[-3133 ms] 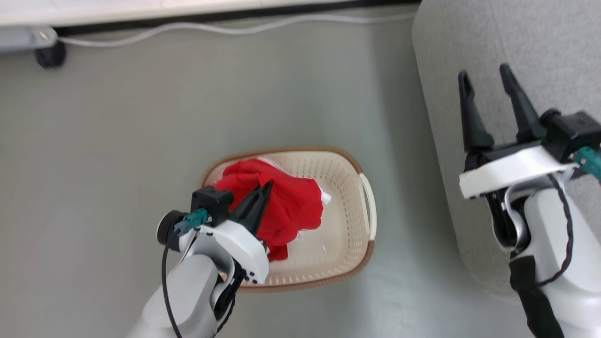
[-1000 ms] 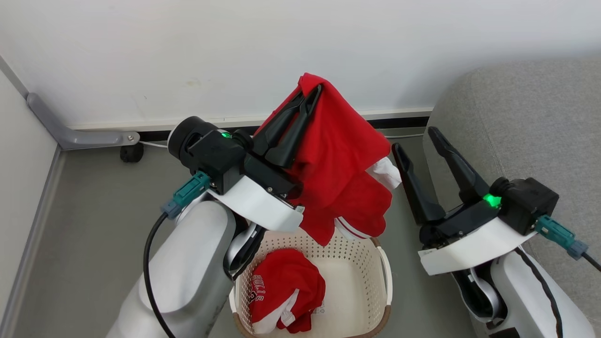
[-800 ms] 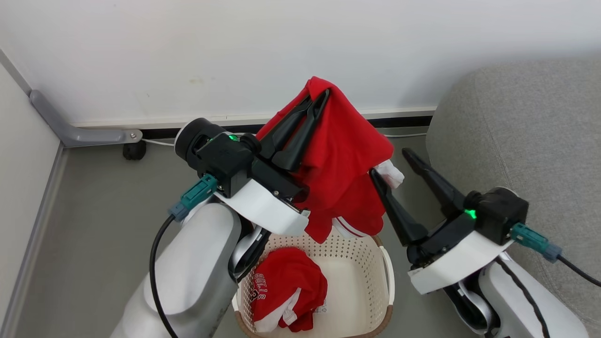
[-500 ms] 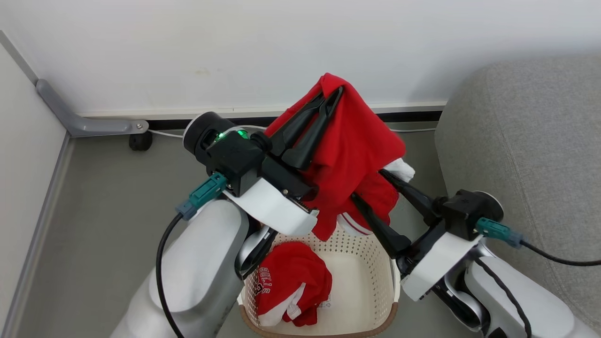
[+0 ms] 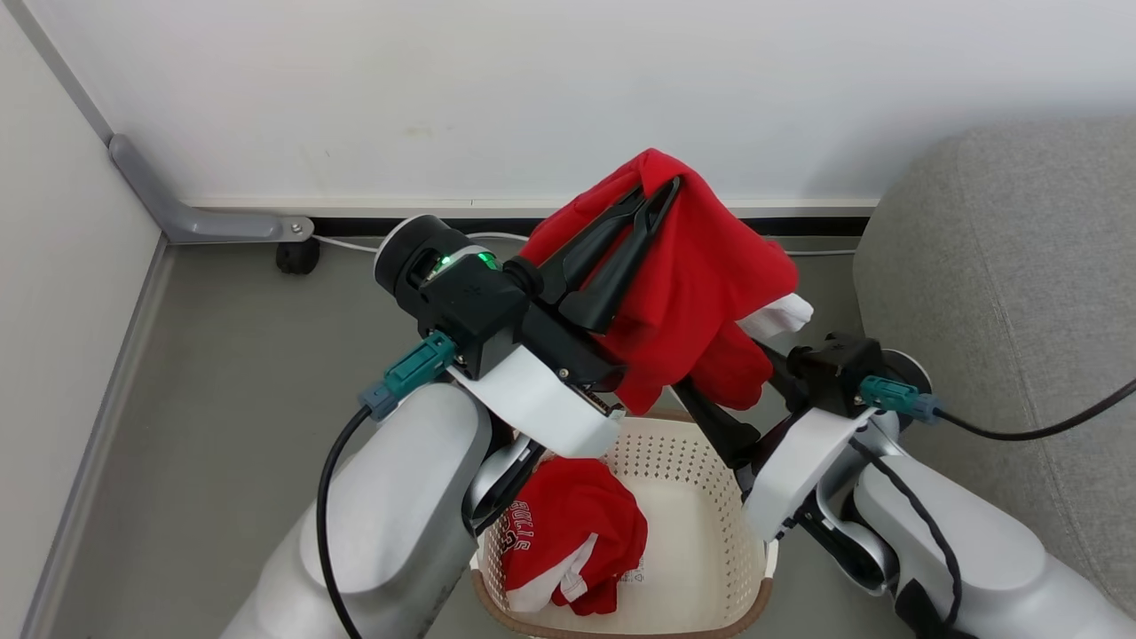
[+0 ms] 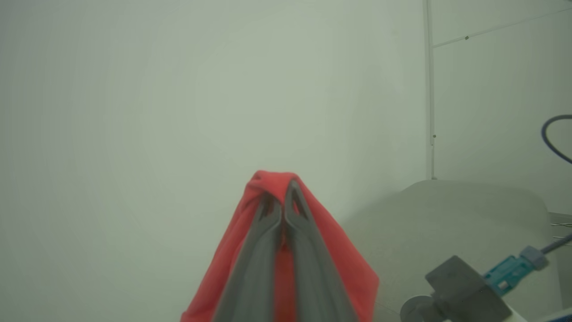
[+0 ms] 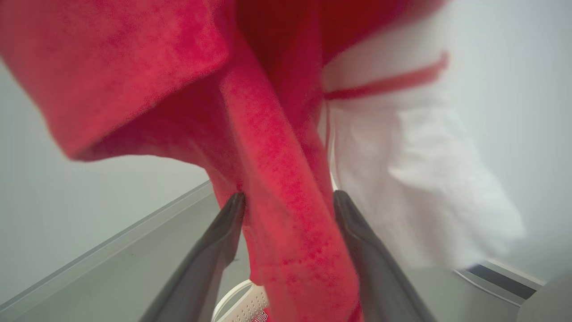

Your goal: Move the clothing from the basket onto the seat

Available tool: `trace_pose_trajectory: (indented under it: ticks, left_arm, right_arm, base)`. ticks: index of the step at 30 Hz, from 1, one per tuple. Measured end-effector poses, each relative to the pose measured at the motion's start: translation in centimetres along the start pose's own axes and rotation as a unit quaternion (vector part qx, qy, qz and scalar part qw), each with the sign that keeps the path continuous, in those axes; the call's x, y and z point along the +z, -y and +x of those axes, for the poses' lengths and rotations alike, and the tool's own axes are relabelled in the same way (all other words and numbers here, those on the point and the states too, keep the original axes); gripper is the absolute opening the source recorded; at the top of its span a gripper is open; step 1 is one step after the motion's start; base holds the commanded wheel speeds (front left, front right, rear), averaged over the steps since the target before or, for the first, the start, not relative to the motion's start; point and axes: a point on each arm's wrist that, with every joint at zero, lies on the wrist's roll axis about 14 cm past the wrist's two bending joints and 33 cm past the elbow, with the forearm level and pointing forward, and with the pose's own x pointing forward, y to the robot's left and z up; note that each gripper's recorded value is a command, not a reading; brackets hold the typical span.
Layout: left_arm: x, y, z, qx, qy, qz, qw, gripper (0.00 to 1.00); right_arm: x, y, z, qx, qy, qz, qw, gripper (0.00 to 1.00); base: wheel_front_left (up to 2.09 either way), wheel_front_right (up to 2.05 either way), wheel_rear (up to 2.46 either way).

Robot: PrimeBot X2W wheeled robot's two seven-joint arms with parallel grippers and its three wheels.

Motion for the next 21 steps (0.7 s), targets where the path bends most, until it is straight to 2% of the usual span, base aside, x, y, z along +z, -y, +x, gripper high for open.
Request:
trace_pose_trajectory:
  ticks: [1,2,6,11,12,13,21]
  left_arm:
    - [0.0,-0.1,-0.1,0.001,-0.001,0.0,1.0,0.0]
    - [-0.1,-0.2,-0.1,0.003,-0.002,0.0,1.0,0.0]
    - [-0.6,-0.4,-0.2,0.006,-0.009,-0.001,1.0,0.0]
    - [-1.5,-0.7,0.0,0.009,-0.017,-0.009,1.0,0.0]
    - [-2.1,-0.7,0.0,0.011,-0.025,-0.012,1.0,0.85]
    - [-2.4,-0.7,0.0,0.011,-0.028,-0.014,0.999,1.0]
    - [-5.9,-0.8,-0.7,0.015,-0.074,-0.032,0.997,1.0]
  right_arm:
    - [-0.2,-0.2,0.1,0.002,-0.003,0.002,1.0,0.48]
    - [-0.4,-0.6,0.3,0.007,-0.005,0.004,1.0,0.02]
    - [-0.3,-1.2,0.6,0.015,-0.001,0.011,1.0,0.0]
    - [0.8,0.0,0.3,-0.002,0.016,0.013,1.0,0.0]
    - [1.1,0.6,0.1,-0.012,0.023,0.015,1.0,0.0]
    - [1.3,0.9,-0.1,-0.016,0.026,0.015,0.999,0.0]
    - [1.7,3.5,-1.8,-0.065,0.045,0.032,0.996,0.0]
  base:
    - [0.0,0.0,0.0]
    - [0.0,0.0,0.0]
    - [0.0,0.0,0.0]
    - [0.0,0.0,0.0]
    - [0.0,0.0,0.0]
    - [0.0,0.0,0.0]
    - [0.0,0.0,0.0]
